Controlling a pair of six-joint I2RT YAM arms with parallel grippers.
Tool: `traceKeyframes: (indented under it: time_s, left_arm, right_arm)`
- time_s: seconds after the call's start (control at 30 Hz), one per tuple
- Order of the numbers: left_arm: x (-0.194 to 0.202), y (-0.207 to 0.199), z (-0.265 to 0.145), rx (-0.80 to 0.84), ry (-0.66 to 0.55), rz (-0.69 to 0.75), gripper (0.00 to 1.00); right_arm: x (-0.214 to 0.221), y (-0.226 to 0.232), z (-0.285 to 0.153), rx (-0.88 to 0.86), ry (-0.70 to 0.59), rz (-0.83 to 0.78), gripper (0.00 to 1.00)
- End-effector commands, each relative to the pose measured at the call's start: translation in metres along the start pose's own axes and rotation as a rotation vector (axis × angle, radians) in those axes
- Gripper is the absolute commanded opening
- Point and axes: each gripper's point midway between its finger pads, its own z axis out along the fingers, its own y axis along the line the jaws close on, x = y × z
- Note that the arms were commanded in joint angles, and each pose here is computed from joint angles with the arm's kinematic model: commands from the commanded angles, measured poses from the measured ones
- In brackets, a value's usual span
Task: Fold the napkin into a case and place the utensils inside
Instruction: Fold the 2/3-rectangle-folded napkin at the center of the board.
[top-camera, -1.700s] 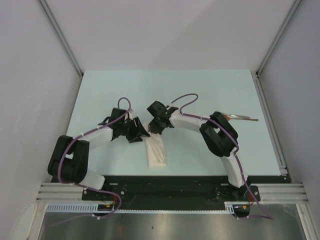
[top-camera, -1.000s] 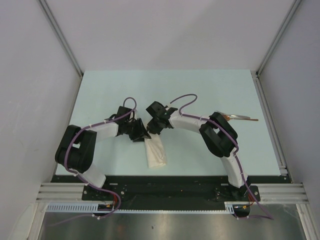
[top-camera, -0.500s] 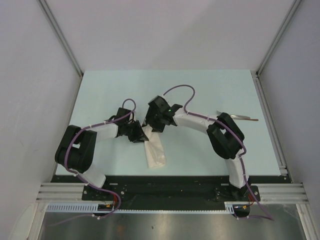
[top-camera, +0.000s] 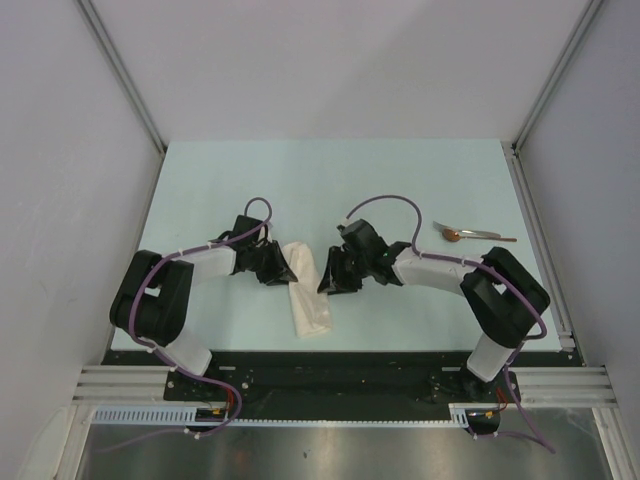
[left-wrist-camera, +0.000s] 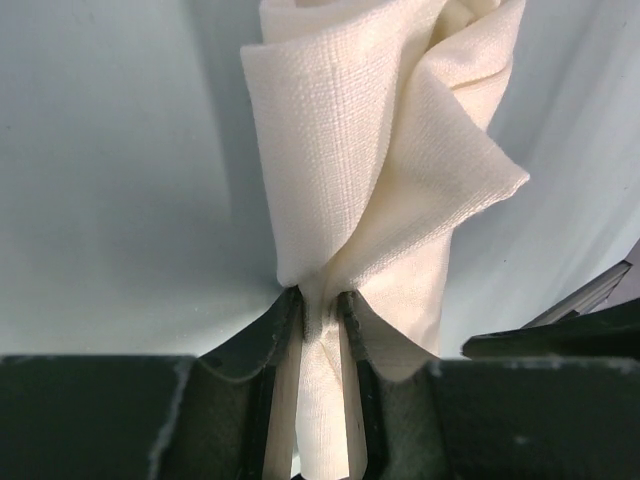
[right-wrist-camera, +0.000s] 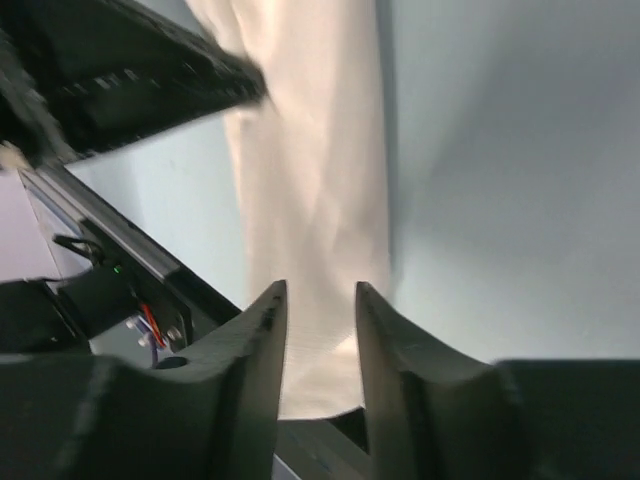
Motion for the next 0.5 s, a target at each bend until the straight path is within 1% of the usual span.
traceKeyframes:
  time_s: [0.0, 0.03, 0.1, 0.23, 0.3, 0.43, 0.47]
  left_arm:
    - [-0.004, 0.003, -0.007, -0.027, -0.016, 0.025, 0.25]
    - [-0.004, 0.005, -0.007, -0.031, -0.017, 0.024, 0.25]
    - [-0.003, 0.005, -0.007, -0.033, -0.016, 0.022, 0.25]
    - [-0.006, 0.002, -0.011, -0.022, -0.037, 0.027, 0.25]
    - [-0.009, 0.000, -0.013, -0.015, -0.052, 0.030, 0.26]
    - [-0.017, -0.007, -0.023, 0.004, -0.086, 0.032, 0.32]
    - [-0.020, -0.009, -0.027, 0.013, -0.101, 0.035, 0.35]
  right_arm:
    - [-0.005, 0.035, -0.014, -0.209, -0.071, -0.059, 0.31]
    - [-0.001, 0.041, -0.014, -0.230, -0.076, -0.065, 0.26]
    - [0.005, 0.042, -0.011, -0.227, -0.080, -0.076, 0.24]
    - [0.018, 0.052, 0.002, -0.262, -0.045, -0.067, 0.19]
    - [0.026, 0.053, 0.009, -0.249, -0.027, -0.063, 0.17]
    - [0.040, 0.051, 0.022, -0.241, -0.003, -0.042, 0.13]
    - [0.042, 0.049, 0.025, -0.236, 0.002, -0.039, 0.13]
